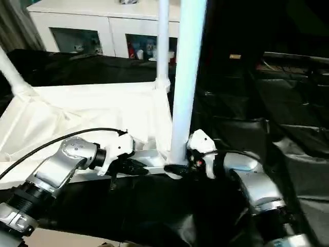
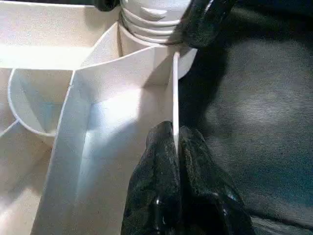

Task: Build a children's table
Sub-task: Rotate leg to tighten

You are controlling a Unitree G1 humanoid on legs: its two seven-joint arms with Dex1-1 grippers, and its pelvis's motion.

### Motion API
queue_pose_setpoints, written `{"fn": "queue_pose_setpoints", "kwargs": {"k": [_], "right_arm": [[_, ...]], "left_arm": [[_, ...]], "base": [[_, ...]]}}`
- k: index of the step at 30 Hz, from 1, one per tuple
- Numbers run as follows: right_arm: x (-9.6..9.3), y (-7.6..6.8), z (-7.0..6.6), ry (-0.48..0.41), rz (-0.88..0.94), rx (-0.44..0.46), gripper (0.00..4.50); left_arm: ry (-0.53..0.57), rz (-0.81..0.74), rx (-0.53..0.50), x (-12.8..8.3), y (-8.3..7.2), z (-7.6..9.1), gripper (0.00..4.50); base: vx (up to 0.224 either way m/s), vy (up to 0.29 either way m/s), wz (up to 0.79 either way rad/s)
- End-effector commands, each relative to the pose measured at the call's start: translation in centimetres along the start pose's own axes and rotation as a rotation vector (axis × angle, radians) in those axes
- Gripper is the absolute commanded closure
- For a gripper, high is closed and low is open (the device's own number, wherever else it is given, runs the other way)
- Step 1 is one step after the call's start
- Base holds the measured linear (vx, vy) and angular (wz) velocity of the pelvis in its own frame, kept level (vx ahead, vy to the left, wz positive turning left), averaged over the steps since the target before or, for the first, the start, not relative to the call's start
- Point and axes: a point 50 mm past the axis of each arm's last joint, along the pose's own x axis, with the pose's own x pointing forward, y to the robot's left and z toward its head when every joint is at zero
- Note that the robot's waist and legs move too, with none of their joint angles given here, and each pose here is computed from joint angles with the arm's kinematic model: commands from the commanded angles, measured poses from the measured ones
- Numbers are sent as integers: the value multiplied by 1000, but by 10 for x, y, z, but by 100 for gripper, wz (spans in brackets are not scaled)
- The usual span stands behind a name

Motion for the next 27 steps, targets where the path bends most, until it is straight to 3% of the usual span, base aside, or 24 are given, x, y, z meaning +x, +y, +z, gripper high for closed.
{"fn": "queue_pose_setpoints", "kwargs": {"k": [1, 6, 9, 13, 15, 16, 19, 21, 24, 27], "right_arm": [[9, -12, -8, -29, -240, 107, 184], [20, -15, -11, -43, -390, 164, 184], [39, -17, -14, -38, -651, 201, 184], [54, -15, -11, -55, -802, 258, 184], [54, -15, -11, -55, -802, 258, 184], [67, -9, -4, -108, -776, 298, 184], [73, -3, 3, -162, -705, 299, 184], [71, -3, 6, -187, -707, 284, 114], [61, -4, 14, -272, -662, 255, 92], [53, -6, 18, -287, -607, 230, 67]], "left_arm": [[-6, 153, -46, 10, 14, 4, 450], [2, 275, -92, 15, 24, 4, 450], [23, 458, -148, 23, 38, 3, 450], [28, 568, -165, 30, 46, 6, 450], [28, 568, -165, 30, 46, 6, 450], [25, 585, -160, 35, 46, 9, 450], [17, 535, -141, 40, 42, 13, 450], [18, 519, -135, 41, 41, 13, 450], [25, 486, -105, 39, 37, 12, 450], [21, 444, -93, 37, 34, 11, 450]], "base": [[0, 0, 0], [0, 0, 0], [0, 0, 0], [0, 0, 0], [0, 0, 0], [0, 0, 0], [0, 0, 0], [0, 0, 0], [0, 0, 0], [0, 0, 0]]}}
